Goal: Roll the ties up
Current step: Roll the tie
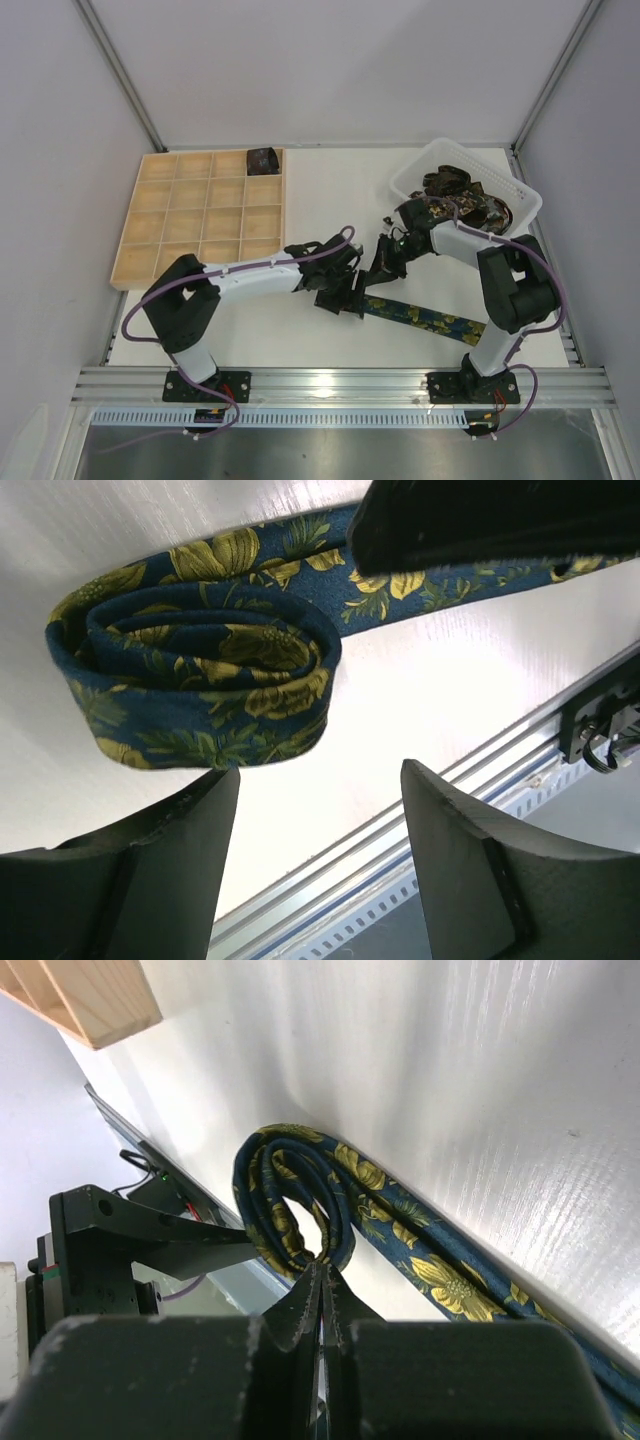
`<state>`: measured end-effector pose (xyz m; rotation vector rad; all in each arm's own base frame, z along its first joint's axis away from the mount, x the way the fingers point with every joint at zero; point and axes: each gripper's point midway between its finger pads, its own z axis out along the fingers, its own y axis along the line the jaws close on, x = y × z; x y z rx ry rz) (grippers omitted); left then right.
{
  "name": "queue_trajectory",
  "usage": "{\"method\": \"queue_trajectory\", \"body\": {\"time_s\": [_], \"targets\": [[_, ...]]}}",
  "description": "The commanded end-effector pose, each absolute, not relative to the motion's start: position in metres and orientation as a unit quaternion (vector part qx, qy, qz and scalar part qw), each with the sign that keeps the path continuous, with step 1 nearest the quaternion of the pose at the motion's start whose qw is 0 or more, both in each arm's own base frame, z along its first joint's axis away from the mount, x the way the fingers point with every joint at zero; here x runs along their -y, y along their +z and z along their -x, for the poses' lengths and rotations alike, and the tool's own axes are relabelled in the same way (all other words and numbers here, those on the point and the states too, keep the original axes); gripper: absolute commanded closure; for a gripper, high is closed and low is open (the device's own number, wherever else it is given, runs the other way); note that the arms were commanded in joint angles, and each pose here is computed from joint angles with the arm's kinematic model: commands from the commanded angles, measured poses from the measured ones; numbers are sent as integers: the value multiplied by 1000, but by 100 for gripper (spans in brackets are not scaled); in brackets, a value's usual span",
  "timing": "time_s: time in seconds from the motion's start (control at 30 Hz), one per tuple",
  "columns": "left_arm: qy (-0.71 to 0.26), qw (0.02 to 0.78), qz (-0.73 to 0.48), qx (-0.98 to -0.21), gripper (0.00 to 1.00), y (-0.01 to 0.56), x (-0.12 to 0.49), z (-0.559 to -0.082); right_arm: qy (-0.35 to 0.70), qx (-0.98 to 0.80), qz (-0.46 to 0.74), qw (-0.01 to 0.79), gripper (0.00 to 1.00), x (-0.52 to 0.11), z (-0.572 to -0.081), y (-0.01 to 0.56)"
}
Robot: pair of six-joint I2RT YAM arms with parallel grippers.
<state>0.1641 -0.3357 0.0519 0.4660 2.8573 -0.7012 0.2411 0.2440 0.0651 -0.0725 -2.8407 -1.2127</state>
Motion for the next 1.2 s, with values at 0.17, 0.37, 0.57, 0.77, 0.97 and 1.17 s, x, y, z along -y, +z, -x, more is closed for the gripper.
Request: {"method": "queue_trajectory", "body": {"time_s": [0.17,0.37,0.57,0.77,0.97,1.17], "targets": [[-285,132,-150,-937,28,110,321,-175,-408,913,-5,-12,92,-247,-247,104],[-310,166,-101,-931,27,142,284,-189,-425,904,-39,0,91,-273,-222,118],[-336,152,-76,-926,28,136,264,-203,-410,911,-46,9,94,-287,-207,104],[-382,113,-110,-911,27,126,282,-207,-381,924,-43,5,96,-280,-213,77],[-371,92,-119,-916,27,103,291,-219,-368,929,-42,12,96,-277,-214,62],[-374,88,-138,-913,25,90,297,-225,-351,936,-36,10,97,-268,-215,48]]}}
